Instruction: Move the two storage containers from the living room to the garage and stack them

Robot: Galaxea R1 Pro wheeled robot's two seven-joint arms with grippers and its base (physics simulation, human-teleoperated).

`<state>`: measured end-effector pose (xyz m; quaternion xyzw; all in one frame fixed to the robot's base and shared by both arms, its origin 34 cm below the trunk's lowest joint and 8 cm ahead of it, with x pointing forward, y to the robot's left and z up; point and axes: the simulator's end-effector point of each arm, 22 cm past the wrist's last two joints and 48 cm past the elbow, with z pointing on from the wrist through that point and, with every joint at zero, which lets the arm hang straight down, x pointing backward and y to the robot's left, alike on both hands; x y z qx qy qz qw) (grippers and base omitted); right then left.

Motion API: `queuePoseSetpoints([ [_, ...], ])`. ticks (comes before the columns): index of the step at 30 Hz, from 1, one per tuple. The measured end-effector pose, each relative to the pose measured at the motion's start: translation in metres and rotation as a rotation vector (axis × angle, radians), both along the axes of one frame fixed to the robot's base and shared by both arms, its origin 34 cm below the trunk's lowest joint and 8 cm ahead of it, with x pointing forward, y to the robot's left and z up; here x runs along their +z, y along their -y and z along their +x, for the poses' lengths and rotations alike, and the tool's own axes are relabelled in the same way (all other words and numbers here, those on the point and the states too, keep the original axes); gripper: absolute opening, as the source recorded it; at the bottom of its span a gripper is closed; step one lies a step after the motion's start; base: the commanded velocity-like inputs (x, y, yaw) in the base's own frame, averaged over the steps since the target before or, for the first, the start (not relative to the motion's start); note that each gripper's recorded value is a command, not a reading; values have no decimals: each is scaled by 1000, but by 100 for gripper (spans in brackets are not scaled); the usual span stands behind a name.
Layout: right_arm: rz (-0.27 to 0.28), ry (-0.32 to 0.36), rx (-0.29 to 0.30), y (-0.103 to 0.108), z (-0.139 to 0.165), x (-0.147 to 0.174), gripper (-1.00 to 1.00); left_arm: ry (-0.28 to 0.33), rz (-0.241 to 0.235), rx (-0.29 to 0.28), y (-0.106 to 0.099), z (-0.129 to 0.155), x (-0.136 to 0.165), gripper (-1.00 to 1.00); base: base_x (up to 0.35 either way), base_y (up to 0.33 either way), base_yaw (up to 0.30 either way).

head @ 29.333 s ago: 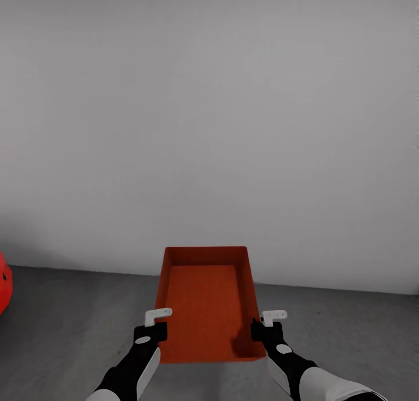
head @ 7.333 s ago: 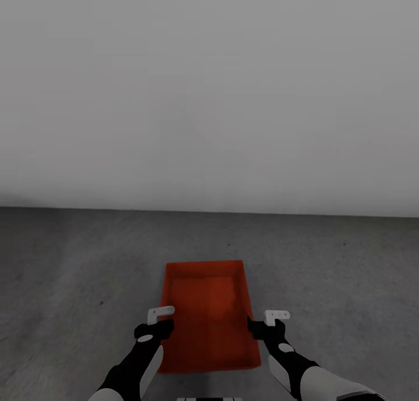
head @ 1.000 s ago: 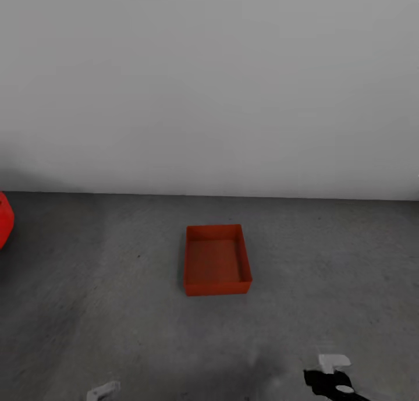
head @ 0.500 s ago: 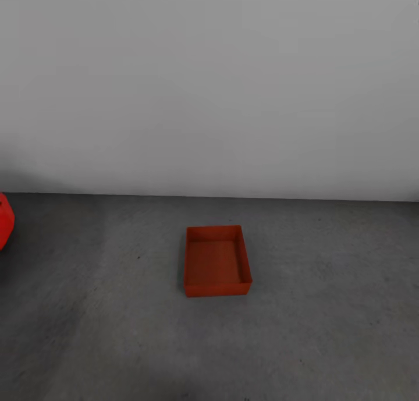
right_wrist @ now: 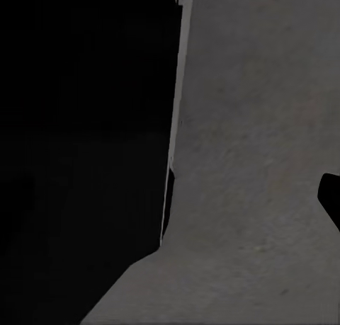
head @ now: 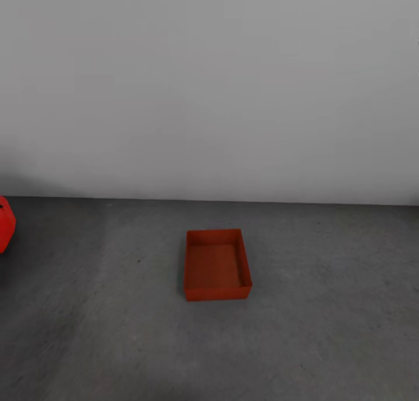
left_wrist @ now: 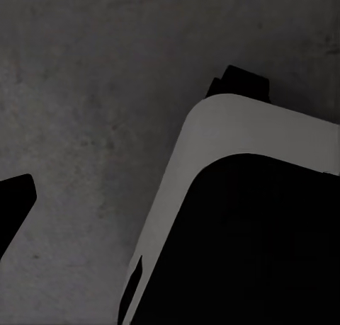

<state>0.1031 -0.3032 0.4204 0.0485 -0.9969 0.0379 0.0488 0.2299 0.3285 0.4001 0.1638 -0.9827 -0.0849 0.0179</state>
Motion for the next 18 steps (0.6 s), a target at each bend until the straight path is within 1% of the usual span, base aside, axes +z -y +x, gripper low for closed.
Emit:
queuePoseSetpoints([
  [1,11,1,-3,-9,0,-1,100,2,0,-1,0,1,0,100,0,0,0],
  [3,21,4,-9,-18,1,-1,100,5,1,-4,-1,2,1,100,0,0,0],
  [6,27,9,-15,-24,3,-1,100,9,1,-6,-1,4,1,100,0,0,0],
  [11,34,16,-15,-30,6,-2,100,17,0,-6,0,7,2,100,0,0,0],
  [18,33,32,-24,-30,11,-2,100,29,0,-4,0,12,3,100,0,0,0],
])
